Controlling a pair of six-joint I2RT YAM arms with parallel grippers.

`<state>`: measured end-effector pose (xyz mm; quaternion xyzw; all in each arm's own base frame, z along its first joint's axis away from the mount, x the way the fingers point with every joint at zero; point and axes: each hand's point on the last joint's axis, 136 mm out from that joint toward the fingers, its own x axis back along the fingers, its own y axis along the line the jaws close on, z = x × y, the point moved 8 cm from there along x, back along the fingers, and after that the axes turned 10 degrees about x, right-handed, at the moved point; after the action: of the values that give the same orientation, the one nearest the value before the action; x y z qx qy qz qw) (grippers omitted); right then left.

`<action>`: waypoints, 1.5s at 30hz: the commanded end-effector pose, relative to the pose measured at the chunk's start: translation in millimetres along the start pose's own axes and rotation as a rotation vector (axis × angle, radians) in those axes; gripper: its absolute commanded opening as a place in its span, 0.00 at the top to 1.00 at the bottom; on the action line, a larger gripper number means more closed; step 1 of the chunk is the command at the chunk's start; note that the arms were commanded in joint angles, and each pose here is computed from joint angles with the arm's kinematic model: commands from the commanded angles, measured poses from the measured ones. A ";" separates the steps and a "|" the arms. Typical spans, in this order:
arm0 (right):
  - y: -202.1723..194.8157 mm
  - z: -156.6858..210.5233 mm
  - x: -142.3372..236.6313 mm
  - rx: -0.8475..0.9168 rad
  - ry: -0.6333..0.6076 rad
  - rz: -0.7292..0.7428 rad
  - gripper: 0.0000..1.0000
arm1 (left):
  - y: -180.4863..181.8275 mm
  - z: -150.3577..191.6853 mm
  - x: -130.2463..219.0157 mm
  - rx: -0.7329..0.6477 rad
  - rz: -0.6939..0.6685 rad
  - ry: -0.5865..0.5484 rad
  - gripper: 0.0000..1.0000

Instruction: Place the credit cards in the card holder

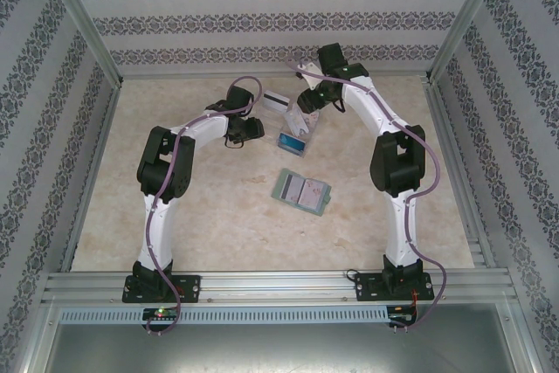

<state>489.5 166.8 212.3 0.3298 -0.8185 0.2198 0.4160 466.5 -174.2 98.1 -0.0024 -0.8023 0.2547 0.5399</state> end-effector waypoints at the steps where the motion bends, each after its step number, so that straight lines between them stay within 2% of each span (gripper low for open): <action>1: 4.3 -3.7 17.2 -0.003 -0.050 -0.028 0.47 | 19.3 28.4 -22.9 -0.007 -0.072 0.117 0.49; 6: 15.8 -7.5 33.7 -0.012 -0.082 -0.054 0.45 | 17.8 27.3 -21.6 -0.009 -0.067 0.117 0.49; 10: 31.8 -2.4 46.6 -0.086 -0.146 -0.139 0.45 | 16.3 26.5 -18.7 -0.009 -0.056 0.111 0.49; 13: 42.3 4.3 44.0 -0.162 -0.167 -0.237 0.44 | 12.0 26.2 -10.9 -0.006 -0.025 0.100 0.49; 17: 46.1 17.3 30.6 -0.245 -0.160 -0.276 0.45 | 4.1 24.4 6.3 -0.011 0.028 0.076 0.48; 26: 36.4 34.9 7.9 -0.351 -0.117 -0.196 0.45 | -29.5 22.2 34.2 -0.023 0.215 0.038 0.48; 35: 41.4 36.8 -4.1 -0.337 -0.061 -0.133 0.45 | -51.4 16.5 39.6 -0.035 0.262 0.001 0.48; 45: 54.6 37.1 -18.2 -0.330 -0.016 -0.056 0.44 | -54.6 11.0 35.3 0.001 0.284 -0.048 0.48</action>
<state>438.7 182.9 189.5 0.3042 -0.8404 0.0593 0.4447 450.2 -209.5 126.7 -0.0959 -0.7938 0.3133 0.5124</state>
